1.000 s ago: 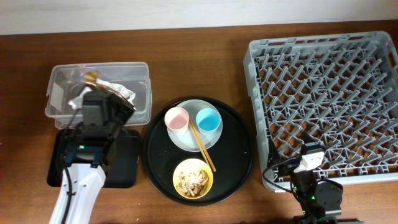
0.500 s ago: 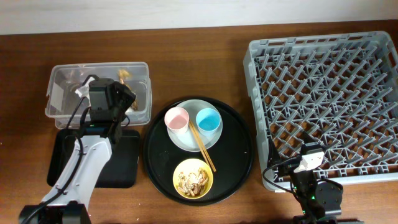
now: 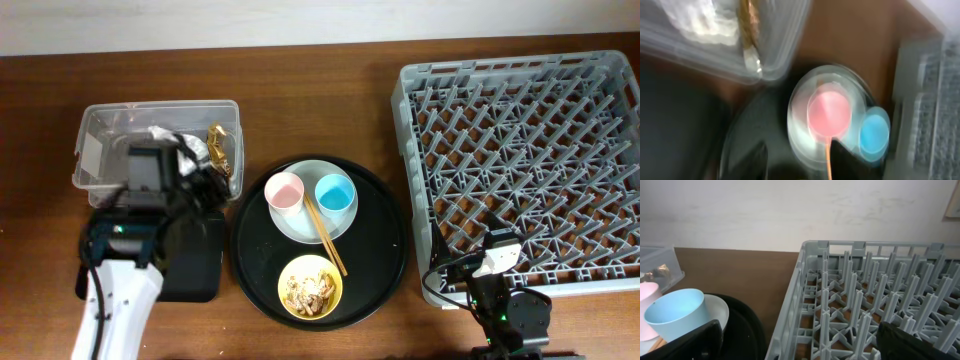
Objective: Sort waste into correct bins and load items into the dishwasher rack
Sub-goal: 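Move gold wrapper with left gripper and release into clear bin, then grasp the yellow bowl of food scraps with left gripper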
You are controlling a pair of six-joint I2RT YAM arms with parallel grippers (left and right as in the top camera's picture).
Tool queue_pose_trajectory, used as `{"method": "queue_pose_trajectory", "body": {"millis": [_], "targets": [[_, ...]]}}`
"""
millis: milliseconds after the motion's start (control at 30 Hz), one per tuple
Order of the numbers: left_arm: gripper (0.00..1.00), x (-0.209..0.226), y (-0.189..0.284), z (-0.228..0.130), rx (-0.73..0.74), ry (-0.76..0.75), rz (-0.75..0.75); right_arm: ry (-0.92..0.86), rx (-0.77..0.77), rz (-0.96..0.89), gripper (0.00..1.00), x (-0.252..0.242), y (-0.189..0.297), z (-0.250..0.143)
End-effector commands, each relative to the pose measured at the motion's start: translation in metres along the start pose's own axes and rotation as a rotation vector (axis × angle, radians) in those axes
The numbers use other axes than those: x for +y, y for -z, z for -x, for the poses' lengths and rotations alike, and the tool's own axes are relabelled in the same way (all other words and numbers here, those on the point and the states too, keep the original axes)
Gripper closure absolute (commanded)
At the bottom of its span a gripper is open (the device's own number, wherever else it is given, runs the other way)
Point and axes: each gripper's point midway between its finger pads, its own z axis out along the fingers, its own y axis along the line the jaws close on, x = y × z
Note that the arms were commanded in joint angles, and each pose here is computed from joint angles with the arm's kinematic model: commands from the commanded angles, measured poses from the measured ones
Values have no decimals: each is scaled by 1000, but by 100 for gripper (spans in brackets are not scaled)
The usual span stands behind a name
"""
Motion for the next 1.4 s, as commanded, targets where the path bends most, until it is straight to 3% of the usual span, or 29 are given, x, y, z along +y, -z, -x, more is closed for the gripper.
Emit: {"method": "queue_pose_trajectory", "body": {"millis": [0,233,600,800,1067,1367], "targets": [[64,-21,-1,-63,217,-123,-32,-12,2,-15,1,-3,0,-2],[69,-59,-7,-155,407,-393,-58,-12,2,-15,1,-3,0,-2],[60,-94,-50,-248,474,-605,-3,-12,2,-15,1,-3,0,-2],[66,-81,-75,-254,449,-636,98,-12,2,-15,1,-3,0,-2],[67,-72,-80,-239,375,-660,167,-12,2,-15,1,-3,0,-2],[67,-73,-79,-247,402,-661,152,-12,2,-15,1,-3,0,-2]]}}
